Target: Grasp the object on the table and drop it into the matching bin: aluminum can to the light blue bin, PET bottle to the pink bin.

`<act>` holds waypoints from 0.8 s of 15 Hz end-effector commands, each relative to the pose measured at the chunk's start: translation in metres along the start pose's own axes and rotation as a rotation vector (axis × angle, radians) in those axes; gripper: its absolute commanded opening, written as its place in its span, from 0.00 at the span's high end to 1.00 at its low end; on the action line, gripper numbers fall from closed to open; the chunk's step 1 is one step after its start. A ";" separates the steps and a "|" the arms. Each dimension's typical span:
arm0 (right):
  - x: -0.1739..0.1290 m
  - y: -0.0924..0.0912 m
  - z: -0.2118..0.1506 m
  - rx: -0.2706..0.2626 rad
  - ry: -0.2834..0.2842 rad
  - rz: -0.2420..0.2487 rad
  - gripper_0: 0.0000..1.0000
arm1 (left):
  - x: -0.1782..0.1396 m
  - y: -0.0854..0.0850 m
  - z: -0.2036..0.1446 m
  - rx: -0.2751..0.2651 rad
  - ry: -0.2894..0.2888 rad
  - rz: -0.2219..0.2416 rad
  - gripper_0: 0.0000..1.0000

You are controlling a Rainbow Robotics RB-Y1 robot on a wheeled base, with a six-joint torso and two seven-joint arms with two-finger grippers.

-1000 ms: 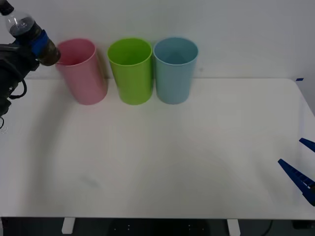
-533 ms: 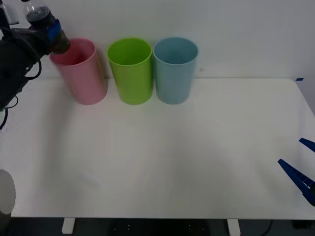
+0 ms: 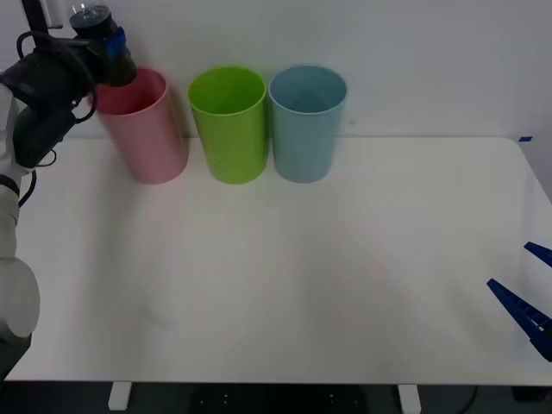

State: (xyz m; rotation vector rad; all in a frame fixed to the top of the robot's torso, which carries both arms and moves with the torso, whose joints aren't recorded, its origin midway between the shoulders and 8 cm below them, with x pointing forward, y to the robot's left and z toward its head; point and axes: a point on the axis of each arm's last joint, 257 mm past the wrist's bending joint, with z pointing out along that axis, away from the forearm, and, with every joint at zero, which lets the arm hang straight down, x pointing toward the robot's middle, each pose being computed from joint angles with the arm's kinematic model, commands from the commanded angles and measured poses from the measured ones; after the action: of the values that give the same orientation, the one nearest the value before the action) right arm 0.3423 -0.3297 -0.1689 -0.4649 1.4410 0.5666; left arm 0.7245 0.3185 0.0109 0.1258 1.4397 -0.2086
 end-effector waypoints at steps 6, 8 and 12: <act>0.000 0.000 0.000 0.000 0.000 0.000 0.00 | -0.001 -0.003 0.000 0.006 -0.006 -0.009 0.00; 0.000 0.000 0.000 0.000 0.000 0.000 0.00 | -0.001 -0.004 0.001 0.009 -0.008 -0.014 0.00; 0.000 0.000 0.000 0.000 0.000 0.000 0.00 | 0.003 -0.008 0.000 0.020 -0.007 -0.030 0.00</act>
State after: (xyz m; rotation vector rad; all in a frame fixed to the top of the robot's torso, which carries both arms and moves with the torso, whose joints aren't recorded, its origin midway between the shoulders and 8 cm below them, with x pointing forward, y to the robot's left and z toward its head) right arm 0.3423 -0.3297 -0.1689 -0.4649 1.4410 0.5666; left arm 0.7236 0.3113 0.0094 0.1207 1.4339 -0.2416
